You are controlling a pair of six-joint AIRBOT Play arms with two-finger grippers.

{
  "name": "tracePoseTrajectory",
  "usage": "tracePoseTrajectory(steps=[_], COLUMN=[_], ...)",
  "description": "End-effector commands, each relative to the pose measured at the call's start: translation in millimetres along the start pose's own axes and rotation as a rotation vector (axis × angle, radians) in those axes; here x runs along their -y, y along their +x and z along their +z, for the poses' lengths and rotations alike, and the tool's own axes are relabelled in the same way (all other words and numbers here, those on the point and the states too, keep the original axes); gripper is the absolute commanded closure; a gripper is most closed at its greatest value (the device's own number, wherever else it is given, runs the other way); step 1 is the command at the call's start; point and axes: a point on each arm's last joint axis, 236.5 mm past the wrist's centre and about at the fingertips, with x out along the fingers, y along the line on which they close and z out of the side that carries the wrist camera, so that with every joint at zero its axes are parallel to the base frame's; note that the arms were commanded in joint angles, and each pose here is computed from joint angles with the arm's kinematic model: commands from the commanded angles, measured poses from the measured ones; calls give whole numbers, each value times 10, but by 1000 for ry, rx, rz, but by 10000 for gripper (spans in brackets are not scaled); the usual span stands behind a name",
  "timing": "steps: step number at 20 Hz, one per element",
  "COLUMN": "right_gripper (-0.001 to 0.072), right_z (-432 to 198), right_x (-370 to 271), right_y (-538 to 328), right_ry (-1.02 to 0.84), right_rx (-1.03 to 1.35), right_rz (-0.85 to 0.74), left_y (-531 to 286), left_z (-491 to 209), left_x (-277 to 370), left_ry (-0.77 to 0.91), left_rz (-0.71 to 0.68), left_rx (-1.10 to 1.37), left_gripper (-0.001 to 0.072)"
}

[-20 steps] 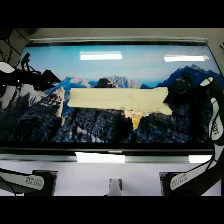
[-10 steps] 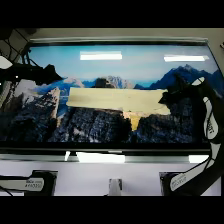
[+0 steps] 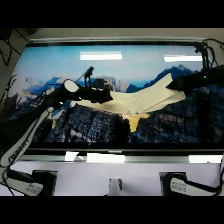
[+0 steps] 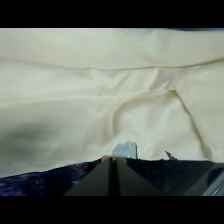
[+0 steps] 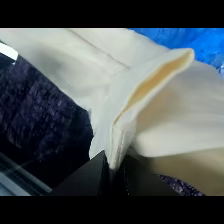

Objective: Fold the shirts.

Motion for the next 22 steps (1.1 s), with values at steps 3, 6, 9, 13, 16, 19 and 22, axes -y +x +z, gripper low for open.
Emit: tracePoseTrajectory(steps=[3, 6, 9, 13, 16, 19, 22], right_gripper=[682, 682, 683, 683, 683, 682, 545], right_z=[-358, -447, -461, -233, -8, 161, 281], right_x=[-748, -803, -689, -588, -787, -1147, -1372], right_y=[-625, -737, -723, -436, 236, 1157, 2098], right_ry=[-55, -55, -42, -38, -100, -98, 23], right_rx=[-39, -45, -57, -33, -60, -75, -40], right_rz=[-1, -41, -77, -56, 22, 148, 235], left_y=[1090, 1294, 1170, 243, -976, -2230, -3014], left_z=[-965, -1188, -834, 239, 1074, 1481, 1407], left_x=[597, 763, 614, 414, 453, 657, 1032], left_ry=[-207, -245, -218, 4, 104, 149, 228], left_rz=[-153, -205, -182, -108, -81, -100, -134], left_rx=[-76, -96, -22, 188, 422, 631, 730], left_gripper=[673, 673, 674, 675, 674, 674, 674])
